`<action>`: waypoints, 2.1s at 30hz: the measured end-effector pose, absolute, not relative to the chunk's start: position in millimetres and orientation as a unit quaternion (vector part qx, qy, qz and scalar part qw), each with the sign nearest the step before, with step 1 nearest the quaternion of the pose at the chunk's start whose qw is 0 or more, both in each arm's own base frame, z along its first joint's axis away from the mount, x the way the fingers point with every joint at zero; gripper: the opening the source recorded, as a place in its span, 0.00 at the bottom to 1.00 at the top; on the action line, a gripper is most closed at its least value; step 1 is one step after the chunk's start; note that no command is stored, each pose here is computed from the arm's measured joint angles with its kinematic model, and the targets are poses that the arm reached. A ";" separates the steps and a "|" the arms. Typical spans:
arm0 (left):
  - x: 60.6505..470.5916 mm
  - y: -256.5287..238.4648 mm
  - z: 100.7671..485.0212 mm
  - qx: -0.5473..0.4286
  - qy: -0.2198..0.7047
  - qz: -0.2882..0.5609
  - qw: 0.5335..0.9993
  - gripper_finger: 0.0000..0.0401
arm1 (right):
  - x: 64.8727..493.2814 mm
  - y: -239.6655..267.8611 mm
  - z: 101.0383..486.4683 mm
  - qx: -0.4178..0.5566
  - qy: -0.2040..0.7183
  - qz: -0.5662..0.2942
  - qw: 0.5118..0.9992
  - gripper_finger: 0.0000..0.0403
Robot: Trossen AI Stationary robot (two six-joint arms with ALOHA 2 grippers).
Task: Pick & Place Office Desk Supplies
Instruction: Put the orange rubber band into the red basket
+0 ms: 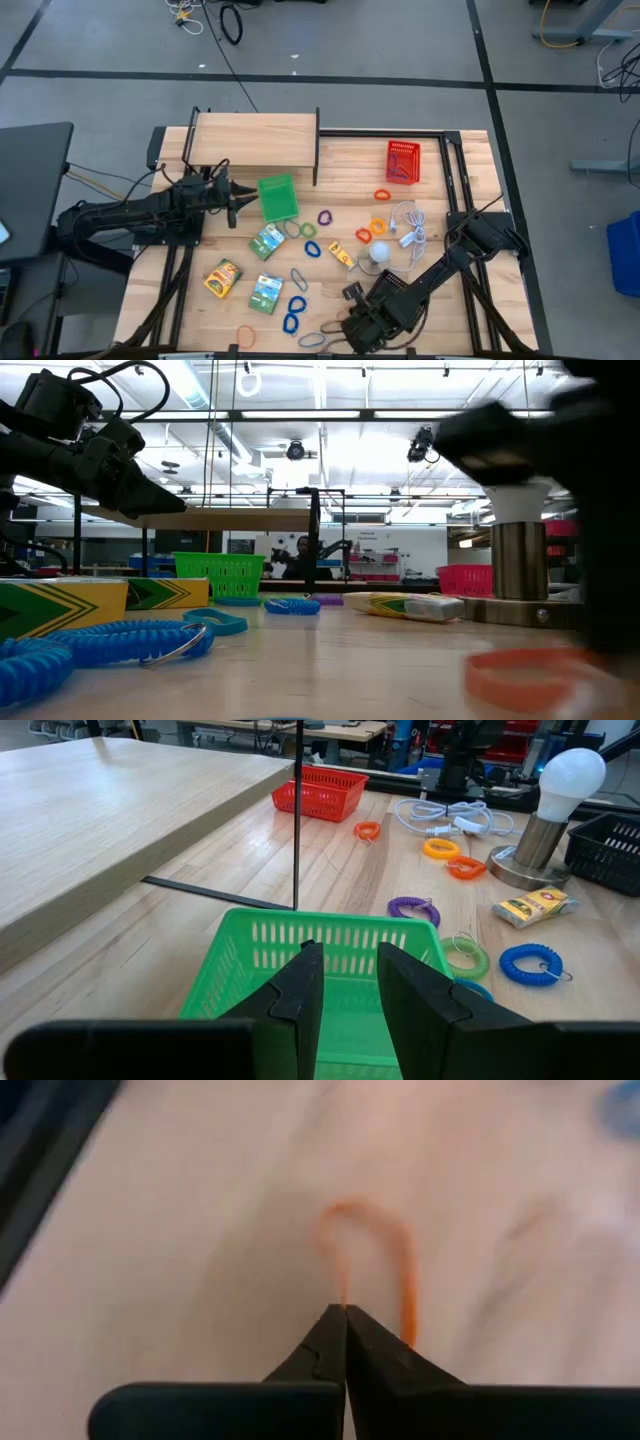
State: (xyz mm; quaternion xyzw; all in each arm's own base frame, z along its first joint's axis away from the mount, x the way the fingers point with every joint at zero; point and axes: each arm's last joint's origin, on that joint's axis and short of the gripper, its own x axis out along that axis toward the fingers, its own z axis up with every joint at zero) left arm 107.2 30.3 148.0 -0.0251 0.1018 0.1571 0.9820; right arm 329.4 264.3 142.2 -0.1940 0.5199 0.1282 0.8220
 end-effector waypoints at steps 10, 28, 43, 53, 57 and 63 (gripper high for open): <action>107.2 30.3 148.1 -0.025 0.101 0.157 0.982 0.26 | 365.1 264.2 175.3 -0.194 0.397 0.145 0.885 0.00; 107.1 30.3 147.9 -0.024 0.103 0.157 0.982 0.26 | 439.7 179.6 210.9 -0.171 0.207 0.278 0.922 0.00; 107.0 30.2 147.1 -0.016 0.108 0.155 0.982 0.26 | 428.9 63.3 270.5 -0.187 0.278 0.095 0.937 0.00; 107.0 30.2 147.1 -0.015 0.109 0.155 0.982 0.26 | 377.3 26.2 287.3 -0.170 0.454 -0.060 0.873 0.00; 107.0 30.2 147.1 -0.015 0.109 0.155 0.982 0.26 | 354.1 16.5 289.4 -0.161 0.522 -0.124 0.828 0.00; 107.0 30.2 147.1 -0.012 0.109 0.155 0.982 0.26 | 331.0 -0.1 283.9 -0.149 0.608 -0.191 0.756 0.00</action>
